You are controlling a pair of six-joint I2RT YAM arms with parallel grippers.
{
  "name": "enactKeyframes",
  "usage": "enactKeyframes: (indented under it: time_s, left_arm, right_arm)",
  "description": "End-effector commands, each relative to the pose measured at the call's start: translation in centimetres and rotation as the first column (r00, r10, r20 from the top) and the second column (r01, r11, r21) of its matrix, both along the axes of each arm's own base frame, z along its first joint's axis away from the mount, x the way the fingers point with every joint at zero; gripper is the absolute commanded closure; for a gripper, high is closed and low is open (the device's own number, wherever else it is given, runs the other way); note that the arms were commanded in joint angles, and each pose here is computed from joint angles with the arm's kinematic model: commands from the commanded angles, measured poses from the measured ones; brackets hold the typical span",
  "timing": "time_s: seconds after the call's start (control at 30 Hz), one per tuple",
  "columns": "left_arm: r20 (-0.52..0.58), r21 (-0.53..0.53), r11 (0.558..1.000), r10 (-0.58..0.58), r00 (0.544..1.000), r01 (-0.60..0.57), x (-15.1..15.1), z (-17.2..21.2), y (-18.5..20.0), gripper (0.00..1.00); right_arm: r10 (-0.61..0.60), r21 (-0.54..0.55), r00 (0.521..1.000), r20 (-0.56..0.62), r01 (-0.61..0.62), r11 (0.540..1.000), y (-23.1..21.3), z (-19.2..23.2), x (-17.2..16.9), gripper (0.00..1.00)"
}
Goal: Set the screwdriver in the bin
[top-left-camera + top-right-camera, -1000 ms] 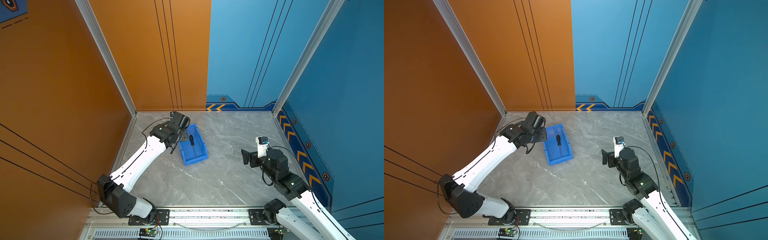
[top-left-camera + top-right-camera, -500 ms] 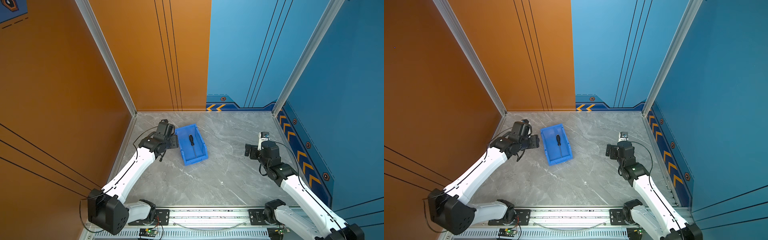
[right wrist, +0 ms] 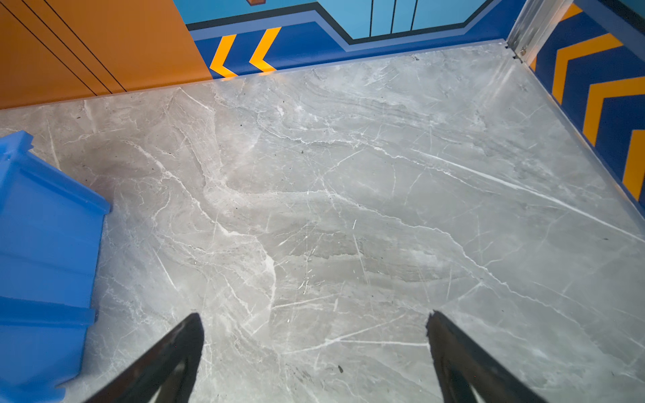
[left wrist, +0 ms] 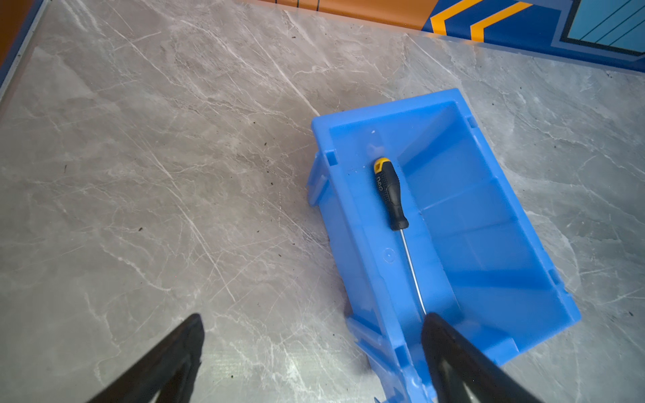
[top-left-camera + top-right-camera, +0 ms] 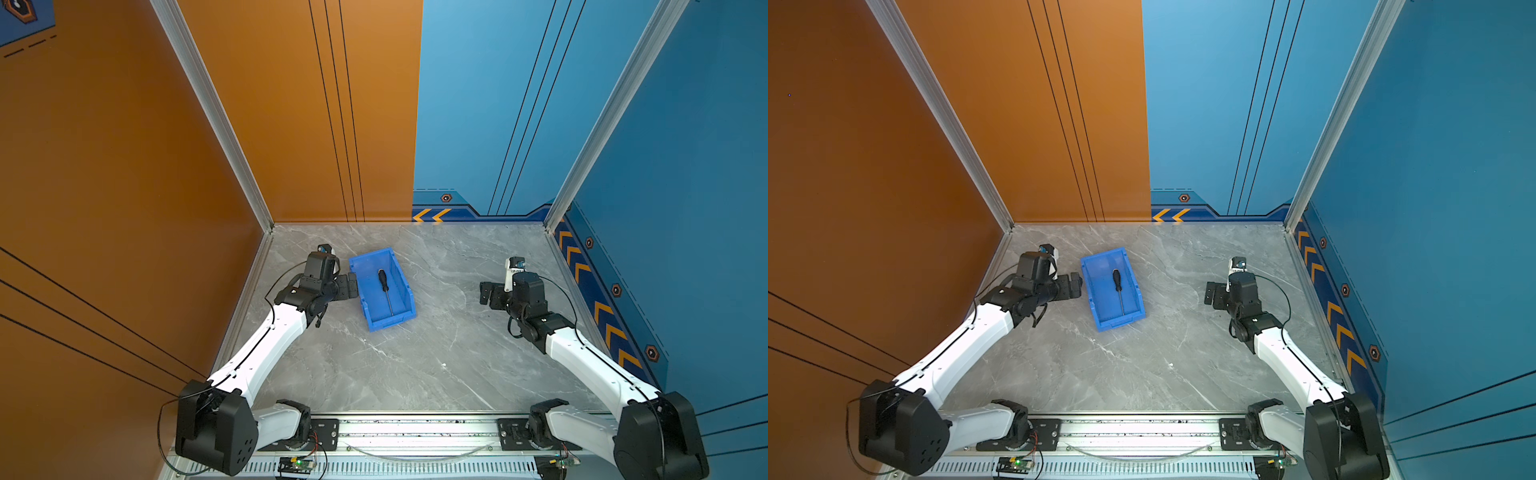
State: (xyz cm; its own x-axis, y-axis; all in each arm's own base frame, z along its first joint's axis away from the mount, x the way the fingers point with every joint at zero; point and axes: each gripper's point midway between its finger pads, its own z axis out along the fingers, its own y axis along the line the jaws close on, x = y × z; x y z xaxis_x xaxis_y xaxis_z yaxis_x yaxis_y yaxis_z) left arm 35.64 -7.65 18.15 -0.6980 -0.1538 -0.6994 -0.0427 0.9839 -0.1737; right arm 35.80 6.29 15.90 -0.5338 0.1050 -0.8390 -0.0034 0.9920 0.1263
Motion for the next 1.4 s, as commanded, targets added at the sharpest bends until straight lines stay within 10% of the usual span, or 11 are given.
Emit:
enactKeyframes:
  time_s: [0.0,0.5,1.37]
  left_arm:
    - [0.032,0.012,1.0,0.013,0.999,-0.014,0.9,-0.6,0.9,0.02]
    - [0.202,0.225,0.909,0.309,0.93,-0.351,1.4,-3.9,10.7,0.02]
    - [0.407,0.174,0.949,0.175,0.897,-0.264,3.2,-7.7,11.9,0.02]
  right_arm:
    - [0.065,-0.046,0.993,0.099,-0.06,0.997,0.5,1.3,1.1,0.0]
    - [-0.006,-0.09,0.998,0.055,0.011,0.996,-3.4,-3.0,5.0,0.0]
    - [-0.11,-0.092,0.969,0.221,0.134,0.987,-7.6,-6.5,3.9,0.0]
